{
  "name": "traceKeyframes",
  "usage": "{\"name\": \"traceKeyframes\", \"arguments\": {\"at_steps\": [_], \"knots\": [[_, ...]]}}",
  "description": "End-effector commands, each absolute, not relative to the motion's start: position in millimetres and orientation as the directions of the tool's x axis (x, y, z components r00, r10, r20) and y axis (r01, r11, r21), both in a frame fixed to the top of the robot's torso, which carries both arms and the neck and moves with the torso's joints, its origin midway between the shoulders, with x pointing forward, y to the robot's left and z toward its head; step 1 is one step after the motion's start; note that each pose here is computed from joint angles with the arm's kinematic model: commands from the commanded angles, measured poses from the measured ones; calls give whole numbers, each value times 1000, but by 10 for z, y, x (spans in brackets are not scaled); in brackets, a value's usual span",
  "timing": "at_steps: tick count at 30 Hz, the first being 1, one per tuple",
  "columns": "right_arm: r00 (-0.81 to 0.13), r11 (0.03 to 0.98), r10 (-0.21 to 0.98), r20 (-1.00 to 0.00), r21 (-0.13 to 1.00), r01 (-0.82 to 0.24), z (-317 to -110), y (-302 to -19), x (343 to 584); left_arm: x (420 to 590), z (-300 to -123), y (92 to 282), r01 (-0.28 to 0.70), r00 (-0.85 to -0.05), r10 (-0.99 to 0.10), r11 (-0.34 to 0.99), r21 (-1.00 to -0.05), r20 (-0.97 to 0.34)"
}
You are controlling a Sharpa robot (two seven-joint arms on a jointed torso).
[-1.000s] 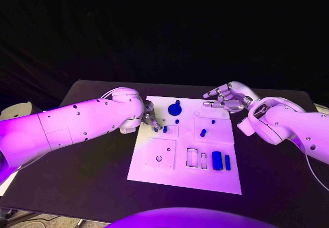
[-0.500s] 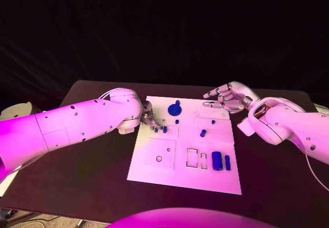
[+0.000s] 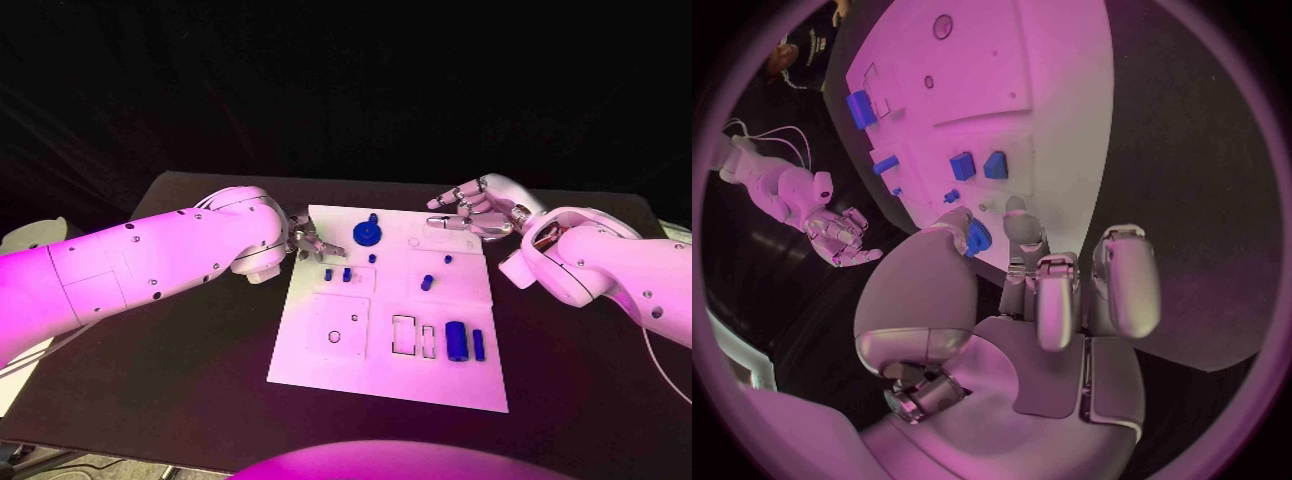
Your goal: Assemble the parts on the task board
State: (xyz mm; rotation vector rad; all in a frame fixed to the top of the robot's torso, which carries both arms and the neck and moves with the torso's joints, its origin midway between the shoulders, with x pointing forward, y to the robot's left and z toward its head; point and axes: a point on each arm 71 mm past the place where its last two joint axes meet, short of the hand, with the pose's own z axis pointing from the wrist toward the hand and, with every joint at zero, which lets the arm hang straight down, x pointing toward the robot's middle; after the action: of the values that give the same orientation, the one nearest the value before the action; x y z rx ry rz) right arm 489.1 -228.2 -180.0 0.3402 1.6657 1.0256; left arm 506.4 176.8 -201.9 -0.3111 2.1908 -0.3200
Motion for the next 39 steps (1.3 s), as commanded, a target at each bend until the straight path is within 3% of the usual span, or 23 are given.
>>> {"name": "traceKeyframes", "arguments": {"at_steps": [1, 4, 5, 6, 11, 15, 25, 39], "knots": [[-371, 583, 668, -645, 763, -278, -1805, -2272, 4885, 5102, -1923, 1689, -92, -512, -551, 798, -595, -659], [-370, 584, 668, -646, 763, -278, -1805, -2277, 4884, 5140, -1856, 1650, -7, -458, -608, 732, -682, -648], [-369, 584, 668, -646, 763, -278, -1804, -2277, 4884, 5157, -1814, 1610, 88, -420, -606, 714, -695, -676], [-369, 584, 668, -646, 763, -278, -1804, -2277, 4884, 5159, -1805, 1599, 112, -412, -601, 712, -693, -685], [-368, 583, 669, -646, 763, -279, -1804, -2273, 4886, 5132, -1777, 1416, 363, -347, -486, 719, -593, -802], [-369, 582, 669, -645, 763, -280, -1805, -2267, 4886, 5097, -1818, 1275, 480, -306, -384, 728, -490, -871], [-369, 580, 669, -645, 764, -282, -1806, -2258, 4883, 5123, -2036, 1106, 499, -308, -115, 826, -264, -944], [-368, 579, 670, -644, 764, -284, -1803, -2249, 4882, 5152, -2133, 978, 512, -322, -50, 831, -218, -946]]}}
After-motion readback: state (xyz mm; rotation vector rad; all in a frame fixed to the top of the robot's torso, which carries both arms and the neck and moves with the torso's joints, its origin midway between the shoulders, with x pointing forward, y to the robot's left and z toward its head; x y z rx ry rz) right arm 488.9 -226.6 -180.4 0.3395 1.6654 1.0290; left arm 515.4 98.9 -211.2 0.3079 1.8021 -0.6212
